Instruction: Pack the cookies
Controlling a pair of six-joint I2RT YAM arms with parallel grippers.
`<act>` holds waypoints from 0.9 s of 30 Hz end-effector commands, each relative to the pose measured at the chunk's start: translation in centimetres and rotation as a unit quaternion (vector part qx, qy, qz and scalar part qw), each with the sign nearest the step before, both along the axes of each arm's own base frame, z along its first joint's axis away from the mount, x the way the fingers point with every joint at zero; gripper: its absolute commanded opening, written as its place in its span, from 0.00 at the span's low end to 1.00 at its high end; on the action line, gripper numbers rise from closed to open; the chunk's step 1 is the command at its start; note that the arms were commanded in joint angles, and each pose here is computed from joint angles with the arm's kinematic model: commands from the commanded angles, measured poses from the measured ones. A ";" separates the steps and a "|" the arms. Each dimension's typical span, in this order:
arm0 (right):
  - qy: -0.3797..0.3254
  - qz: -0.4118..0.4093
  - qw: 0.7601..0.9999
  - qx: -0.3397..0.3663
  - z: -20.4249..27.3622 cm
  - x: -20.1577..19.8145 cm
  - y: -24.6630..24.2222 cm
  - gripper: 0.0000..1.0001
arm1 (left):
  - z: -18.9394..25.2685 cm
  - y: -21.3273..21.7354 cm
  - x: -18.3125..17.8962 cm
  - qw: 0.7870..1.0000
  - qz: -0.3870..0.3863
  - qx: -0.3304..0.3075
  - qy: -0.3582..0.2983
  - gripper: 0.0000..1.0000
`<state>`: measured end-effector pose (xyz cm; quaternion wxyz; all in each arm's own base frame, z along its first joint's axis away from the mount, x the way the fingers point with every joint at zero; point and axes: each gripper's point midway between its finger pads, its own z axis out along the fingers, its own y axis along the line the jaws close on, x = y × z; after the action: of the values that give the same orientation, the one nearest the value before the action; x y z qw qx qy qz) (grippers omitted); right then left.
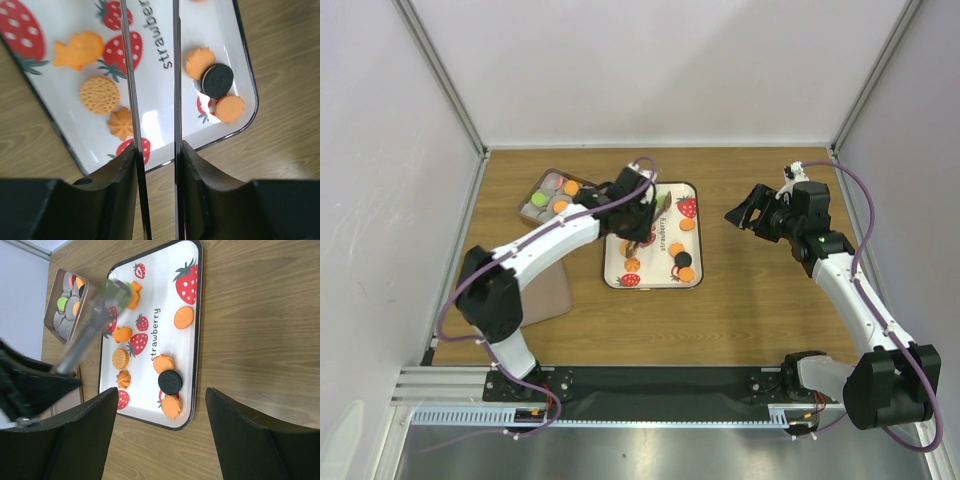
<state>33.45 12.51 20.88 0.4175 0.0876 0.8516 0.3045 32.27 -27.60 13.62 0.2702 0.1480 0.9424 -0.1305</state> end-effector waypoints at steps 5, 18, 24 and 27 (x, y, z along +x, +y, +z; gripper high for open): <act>-0.033 0.009 0.999 0.001 2.0 0.3 0.3 0.77 | 6.0 7.5 1.6 0.994 0.085 -0.022 -0.072 0.39; -0.031 0.031 0.999 0.012 2.0 -0.1 1.5 0.77 | 4.4 23.8 1.9 0.965 0.255 0.025 -0.059 0.41; -0.028 0.036 0.999 0.018 1.8 -0.3 1.7 0.77 | 2.5 26.4 2.0 0.958 0.279 0.050 -0.034 0.41; -0.031 0.039 0.999 0.020 2.0 -0.4 1.8 0.77 | 1.8 27.0 1.9 0.957 0.283 0.057 -0.025 0.41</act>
<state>32.86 13.77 21.09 0.4078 0.0702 0.8507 0.3241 33.76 -1.47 15.57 0.3067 -0.1156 0.9447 -0.0028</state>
